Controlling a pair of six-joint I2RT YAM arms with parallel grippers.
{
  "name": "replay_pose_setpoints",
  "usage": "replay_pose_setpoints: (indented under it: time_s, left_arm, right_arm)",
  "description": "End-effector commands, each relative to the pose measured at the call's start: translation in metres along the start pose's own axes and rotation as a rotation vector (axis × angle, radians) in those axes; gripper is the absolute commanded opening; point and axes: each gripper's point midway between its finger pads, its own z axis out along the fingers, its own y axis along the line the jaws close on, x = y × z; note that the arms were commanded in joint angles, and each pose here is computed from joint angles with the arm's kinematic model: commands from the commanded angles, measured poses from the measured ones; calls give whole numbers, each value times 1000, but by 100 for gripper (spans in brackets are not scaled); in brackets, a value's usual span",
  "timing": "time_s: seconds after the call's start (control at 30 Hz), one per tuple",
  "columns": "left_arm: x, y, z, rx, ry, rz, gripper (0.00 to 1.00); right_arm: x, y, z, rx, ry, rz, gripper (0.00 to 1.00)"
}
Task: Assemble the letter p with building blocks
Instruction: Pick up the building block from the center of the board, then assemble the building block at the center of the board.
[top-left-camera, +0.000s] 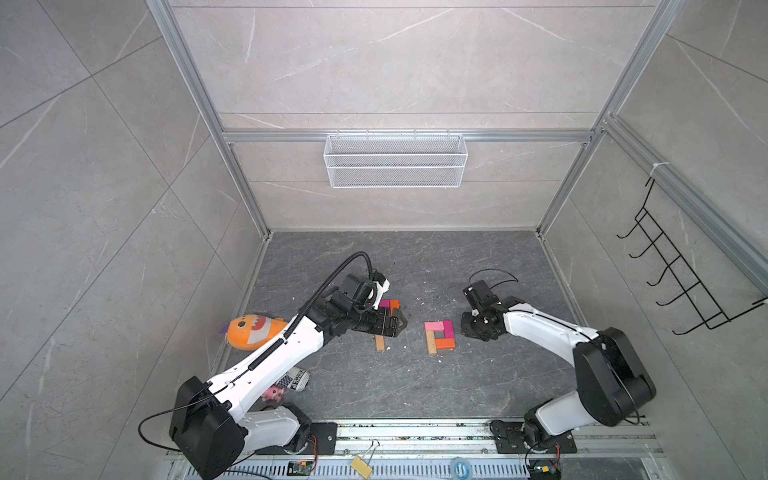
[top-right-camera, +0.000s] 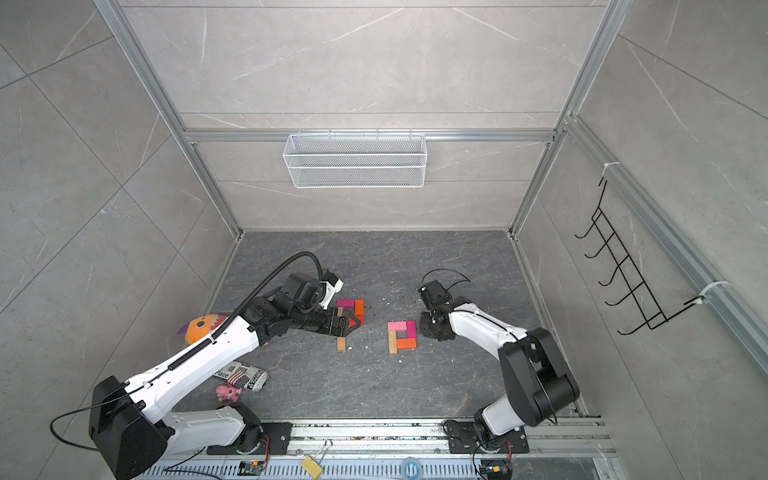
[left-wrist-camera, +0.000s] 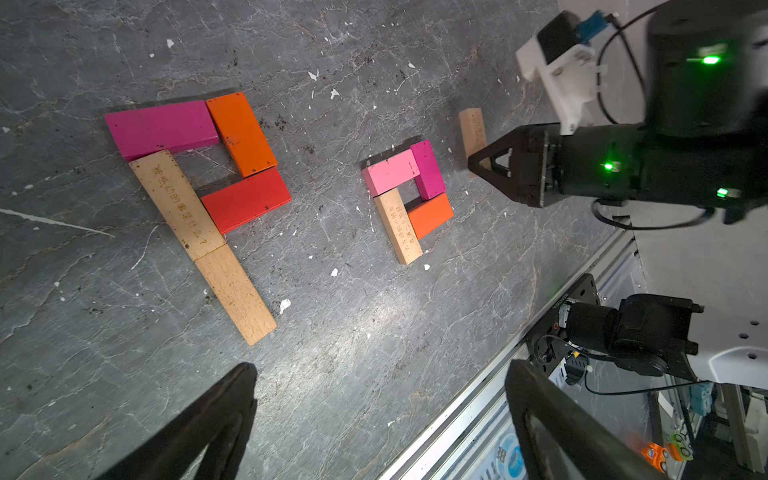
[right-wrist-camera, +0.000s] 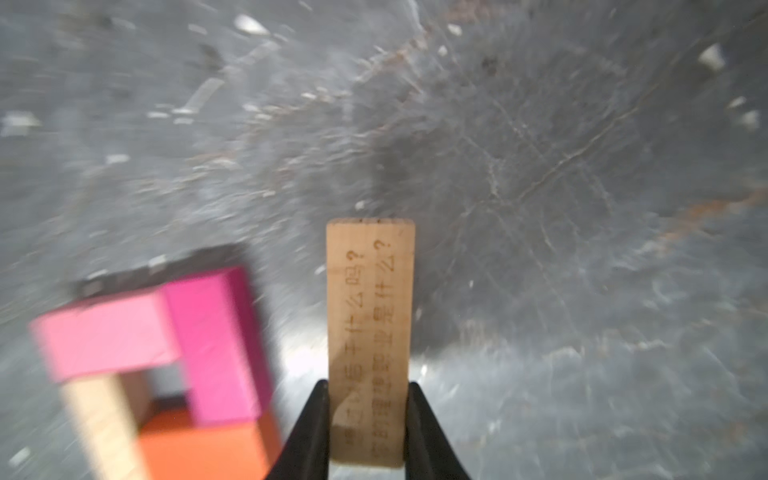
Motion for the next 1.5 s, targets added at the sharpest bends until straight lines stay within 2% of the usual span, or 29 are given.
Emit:
replay_pose_setpoints:
  time_s: [0.0,0.27,0.6,0.87,1.1,1.47]
  left_arm:
    - [-10,-9,-8,31,-19,8,96]
    - [-9,-3,-6,-4,-11,-4,96]
    - [-4,12,3,-58,40,-60,95]
    - [1,12,7,-47,78,-67,95]
    - [25,8,16,9,171,-122,96]
    - [29,6,19,23,206,-126,96]
  right_arm:
    - [16,13,-37,-62,-1,-32,22]
    - [85,41,-52,-169,76,-96,19]
    - [137,62,-35,-146,133,-156,18]
    - [147,75,-14,-135,150,-160,18]
    - [149,80,-6,-127,166,-161,18]
    - [149,87,1,-116,175,-171,19]
